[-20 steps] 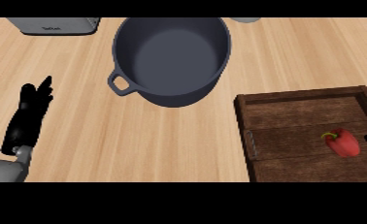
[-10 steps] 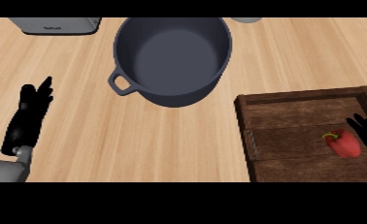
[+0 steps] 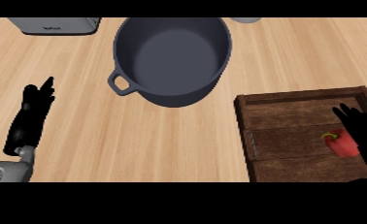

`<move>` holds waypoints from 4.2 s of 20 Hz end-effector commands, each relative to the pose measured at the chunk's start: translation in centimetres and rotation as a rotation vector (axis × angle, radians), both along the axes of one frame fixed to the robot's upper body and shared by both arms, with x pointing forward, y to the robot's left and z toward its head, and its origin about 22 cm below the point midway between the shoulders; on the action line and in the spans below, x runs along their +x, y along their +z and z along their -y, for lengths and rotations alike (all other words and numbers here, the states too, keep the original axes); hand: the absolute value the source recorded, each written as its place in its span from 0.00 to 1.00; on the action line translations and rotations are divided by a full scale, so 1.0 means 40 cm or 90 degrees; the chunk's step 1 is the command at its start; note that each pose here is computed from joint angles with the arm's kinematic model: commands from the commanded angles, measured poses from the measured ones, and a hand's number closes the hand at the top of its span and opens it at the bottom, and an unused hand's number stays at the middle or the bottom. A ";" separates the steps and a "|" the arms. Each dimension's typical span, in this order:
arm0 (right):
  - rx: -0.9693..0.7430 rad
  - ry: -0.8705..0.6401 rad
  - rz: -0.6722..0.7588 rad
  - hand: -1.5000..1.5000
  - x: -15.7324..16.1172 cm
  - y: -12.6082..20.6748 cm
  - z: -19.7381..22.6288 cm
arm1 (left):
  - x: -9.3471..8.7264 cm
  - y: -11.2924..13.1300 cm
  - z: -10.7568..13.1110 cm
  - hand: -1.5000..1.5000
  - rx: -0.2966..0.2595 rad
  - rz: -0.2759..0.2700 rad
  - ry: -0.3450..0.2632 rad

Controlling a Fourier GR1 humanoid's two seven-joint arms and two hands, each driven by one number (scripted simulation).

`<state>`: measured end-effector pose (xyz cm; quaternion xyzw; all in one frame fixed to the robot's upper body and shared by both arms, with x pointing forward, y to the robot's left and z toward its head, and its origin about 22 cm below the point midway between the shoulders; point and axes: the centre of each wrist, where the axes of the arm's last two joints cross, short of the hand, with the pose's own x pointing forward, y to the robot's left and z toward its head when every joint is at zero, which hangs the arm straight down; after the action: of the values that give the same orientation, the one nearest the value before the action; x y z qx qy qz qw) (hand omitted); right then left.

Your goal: Pick the bell pepper from the tray and place it in the pot

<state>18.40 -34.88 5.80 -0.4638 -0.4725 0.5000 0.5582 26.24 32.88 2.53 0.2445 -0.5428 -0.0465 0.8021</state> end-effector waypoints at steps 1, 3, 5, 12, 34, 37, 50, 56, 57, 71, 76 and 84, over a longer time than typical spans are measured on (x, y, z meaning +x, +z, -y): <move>-0.005 -0.012 -0.022 0.00 0.005 -0.010 0.000 | 0.008 0.001 -0.021 0.50 0.004 -0.004 0.001; -0.011 -0.023 -0.033 0.00 0.000 -0.066 -0.010 | 0.013 0.014 -0.037 0.50 0.005 0.002 0.004; 0.000 -0.026 -0.038 0.00 0.023 -0.063 -0.021 | -0.002 0.021 -0.036 0.50 0.007 0.001 -0.003; -0.003 -0.031 -0.051 0.00 0.044 -0.056 0.063 | 0.002 -0.003 -0.002 0.50 -0.005 -0.007 0.003; -0.052 0.043 0.042 1.00 0.060 -0.127 0.059 | -0.014 0.037 0.002 0.50 0.009 -0.008 -0.003; -0.060 0.051 0.074 1.00 0.083 -0.114 0.043 | 0.000 -0.028 -0.020 0.50 0.002 -0.004 -0.002; 0.021 -0.344 0.002 1.00 -0.001 -0.090 -0.269 | -0.018 -0.002 -0.037 0.50 0.011 -0.017 0.017; 0.091 -0.344 0.225 1.00 -0.033 0.128 -0.424 | -0.016 -0.014 -0.005 0.50 -0.001 -0.008 0.013; 0.074 -0.334 0.268 1.00 -0.025 0.174 -0.437 | -0.014 -0.005 -0.022 0.50 -0.002 -0.004 0.003; 0.109 -0.186 0.465 1.00 0.023 0.446 -0.727 | 0.011 -0.017 0.043 0.50 0.002 -0.012 -0.016; 0.155 -0.189 0.414 1.00 0.121 0.505 -0.767 | 0.024 0.003 0.016 0.50 0.011 0.008 -0.029; 0.178 -0.219 0.320 1.00 0.297 0.558 -0.820 | 0.032 0.012 0.073 0.50 0.001 -0.003 -0.041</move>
<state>27.84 -3.67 26.78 -0.5645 -0.6228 0.2327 0.4892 27.47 31.14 3.13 0.2317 -0.5498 -0.0678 0.7997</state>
